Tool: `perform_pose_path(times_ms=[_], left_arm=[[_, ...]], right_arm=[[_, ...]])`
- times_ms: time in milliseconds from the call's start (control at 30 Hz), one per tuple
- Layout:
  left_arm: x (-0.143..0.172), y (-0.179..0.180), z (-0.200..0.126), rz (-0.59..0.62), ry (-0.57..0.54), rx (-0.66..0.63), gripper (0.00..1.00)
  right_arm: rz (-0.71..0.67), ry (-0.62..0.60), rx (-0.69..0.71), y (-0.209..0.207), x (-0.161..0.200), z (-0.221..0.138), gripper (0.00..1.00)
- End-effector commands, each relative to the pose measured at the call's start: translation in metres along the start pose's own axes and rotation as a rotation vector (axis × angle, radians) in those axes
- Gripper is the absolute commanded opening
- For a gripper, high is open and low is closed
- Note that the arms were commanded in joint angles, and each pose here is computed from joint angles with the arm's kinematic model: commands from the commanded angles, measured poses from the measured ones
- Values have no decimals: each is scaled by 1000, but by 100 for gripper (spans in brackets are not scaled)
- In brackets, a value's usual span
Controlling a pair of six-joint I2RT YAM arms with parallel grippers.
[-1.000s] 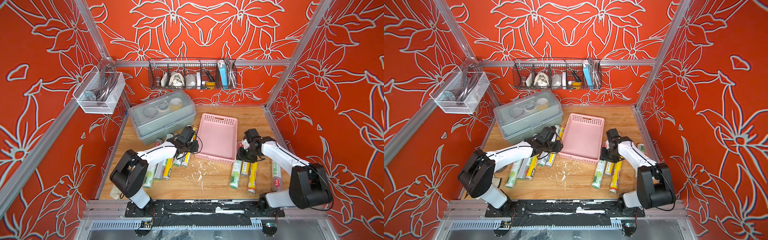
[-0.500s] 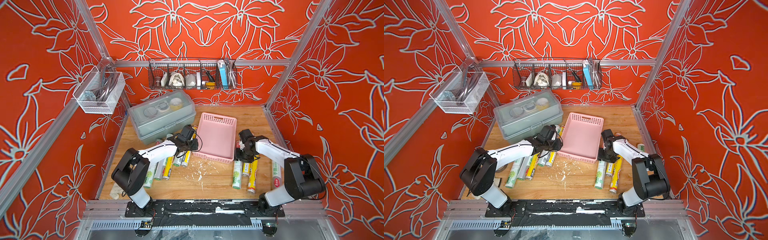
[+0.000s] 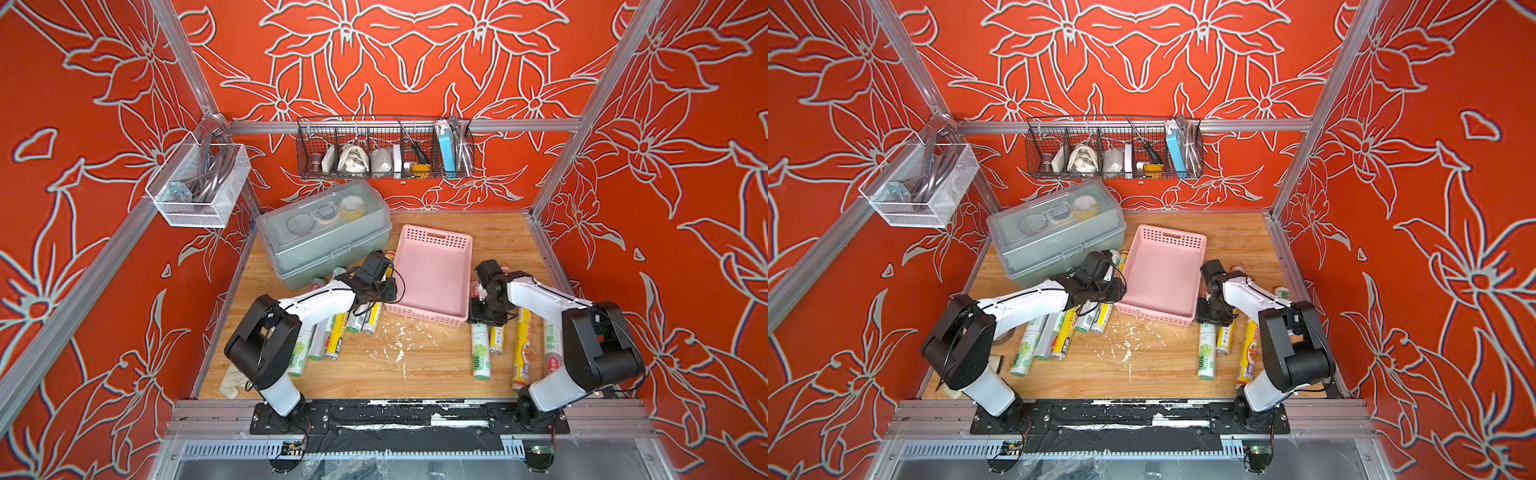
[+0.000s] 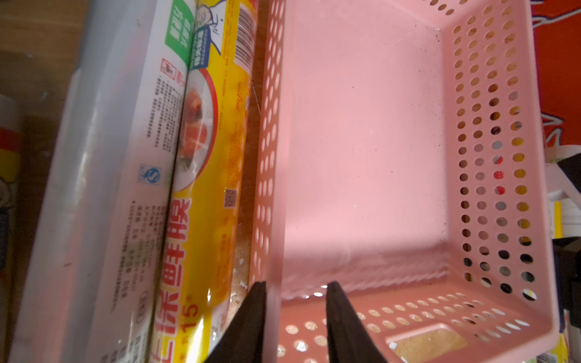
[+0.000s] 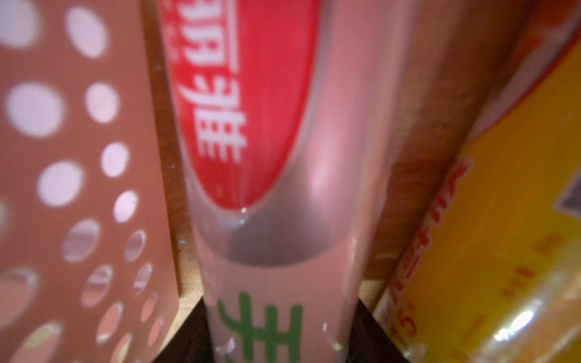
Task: Put the plastic wrap into the basket
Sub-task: Pick up the plastic wrap from the center of the board, then move the basket to the center of the board, then place the plastic wrap in the basket.
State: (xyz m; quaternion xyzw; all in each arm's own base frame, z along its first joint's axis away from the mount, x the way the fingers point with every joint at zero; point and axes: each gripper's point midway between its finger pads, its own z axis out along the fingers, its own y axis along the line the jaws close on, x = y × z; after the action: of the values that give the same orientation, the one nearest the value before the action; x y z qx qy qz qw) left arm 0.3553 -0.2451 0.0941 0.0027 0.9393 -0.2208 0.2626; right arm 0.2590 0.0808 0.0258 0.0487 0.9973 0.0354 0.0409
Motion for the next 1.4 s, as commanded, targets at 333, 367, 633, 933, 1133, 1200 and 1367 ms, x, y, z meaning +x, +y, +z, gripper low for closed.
perform_pose_path(times_ms=[333, 367, 633, 933, 1133, 1200, 1367], left_arm=[[-8, -5, -2, -9, -16, 20, 34], [-10, -5, -2, -13, -19, 20, 34], [-10, -6, 0, -19, -12, 29, 29], [7, -8, 5, -23, 16, 32, 22], [18, -1, 7, -28, 33, 11, 13], [22, 1, 7, -22, 44, 7, 11], [28, 3, 0, -22, 42, 8, 3]], right_arm=[[-28, -76, 65, -13, -6, -55, 46], [-29, -81, 64, -14, -5, -60, 46], [-26, -156, 76, -20, -7, -112, 45], [-30, -277, -88, 20, -42, -172, 43], [-28, -317, -167, 55, -83, -180, 43], [-9, -322, -187, 64, -99, -174, 43], [-4, -287, -188, 83, -125, -155, 43]])
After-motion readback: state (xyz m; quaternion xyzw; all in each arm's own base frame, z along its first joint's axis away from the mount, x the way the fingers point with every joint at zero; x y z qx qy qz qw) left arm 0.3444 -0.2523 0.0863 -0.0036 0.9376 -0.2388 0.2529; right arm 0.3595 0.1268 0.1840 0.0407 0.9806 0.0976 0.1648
